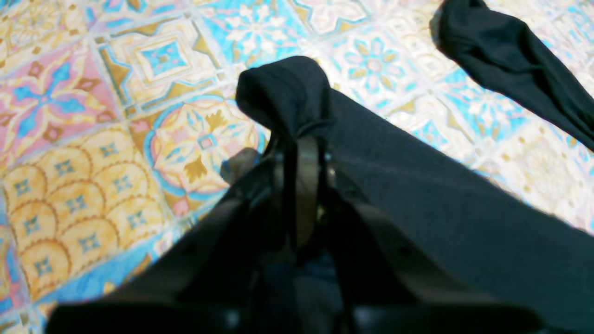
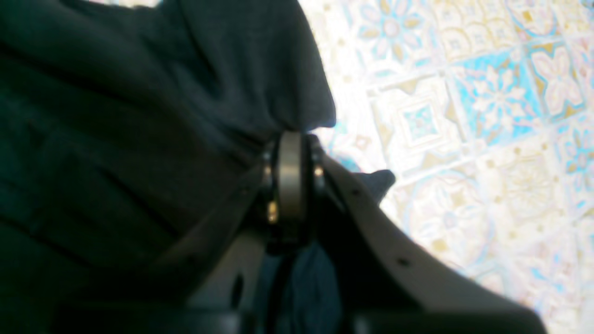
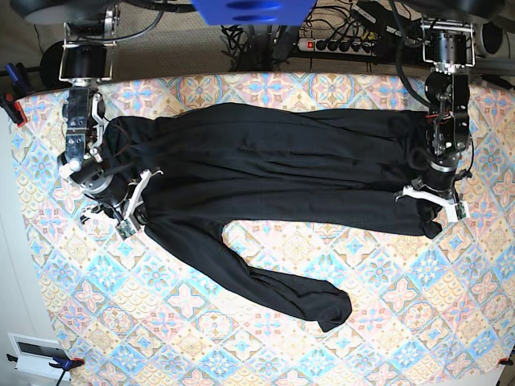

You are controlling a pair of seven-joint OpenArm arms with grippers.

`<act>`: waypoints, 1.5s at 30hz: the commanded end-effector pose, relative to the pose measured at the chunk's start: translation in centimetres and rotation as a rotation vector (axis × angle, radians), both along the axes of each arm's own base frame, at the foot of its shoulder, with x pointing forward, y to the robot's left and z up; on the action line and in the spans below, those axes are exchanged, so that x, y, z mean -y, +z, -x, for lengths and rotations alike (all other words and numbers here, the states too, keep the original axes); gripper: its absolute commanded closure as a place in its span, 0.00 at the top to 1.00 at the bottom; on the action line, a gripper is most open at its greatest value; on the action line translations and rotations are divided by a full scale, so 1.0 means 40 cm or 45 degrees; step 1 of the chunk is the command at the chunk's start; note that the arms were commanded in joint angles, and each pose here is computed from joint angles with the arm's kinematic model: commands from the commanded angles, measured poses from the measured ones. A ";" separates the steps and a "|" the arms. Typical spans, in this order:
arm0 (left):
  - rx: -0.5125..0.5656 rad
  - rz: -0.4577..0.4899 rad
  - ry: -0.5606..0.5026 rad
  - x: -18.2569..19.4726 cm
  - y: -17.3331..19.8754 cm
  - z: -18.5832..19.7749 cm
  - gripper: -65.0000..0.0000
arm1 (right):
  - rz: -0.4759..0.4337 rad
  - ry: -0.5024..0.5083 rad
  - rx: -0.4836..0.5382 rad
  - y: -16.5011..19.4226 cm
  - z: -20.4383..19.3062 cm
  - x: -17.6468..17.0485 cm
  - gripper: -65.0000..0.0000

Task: Layout the t-shirt on the table in an organized manner, then fold the t-shirt properly
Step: 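Lift the hem with both grippers and fold it toward the collar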

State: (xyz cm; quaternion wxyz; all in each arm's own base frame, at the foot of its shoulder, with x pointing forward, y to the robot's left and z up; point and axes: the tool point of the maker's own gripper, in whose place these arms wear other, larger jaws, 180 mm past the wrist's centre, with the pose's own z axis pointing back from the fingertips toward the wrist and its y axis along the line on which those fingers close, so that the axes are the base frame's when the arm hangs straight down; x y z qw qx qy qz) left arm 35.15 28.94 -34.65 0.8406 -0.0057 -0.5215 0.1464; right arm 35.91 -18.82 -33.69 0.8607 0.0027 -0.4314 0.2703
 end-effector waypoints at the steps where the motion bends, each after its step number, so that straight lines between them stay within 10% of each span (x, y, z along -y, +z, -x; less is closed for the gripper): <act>1: 0.065 -0.031 -0.001 -0.013 0.044 -0.011 0.00 | 0.006 0.007 0.085 0.053 -0.018 0.007 0.00; 10: 0.058 -0.054 0.049 -0.054 0.053 0.066 0.00 | 0.044 -0.024 0.077 0.050 0.052 0.046 0.00; 30: -0.441 -0.059 -0.008 -0.039 -0.096 0.156 0.00 | 0.102 -0.089 -0.149 -0.059 0.129 0.091 0.00; 36: -0.581 -0.001 -0.050 -0.008 -0.102 0.143 0.14 | 0.124 -0.049 -0.269 -0.120 0.159 0.067 0.09; 45: -0.489 0.130 -0.023 -0.008 -0.069 0.123 0.43 | 0.133 -0.075 -0.121 -0.027 0.140 0.081 0.24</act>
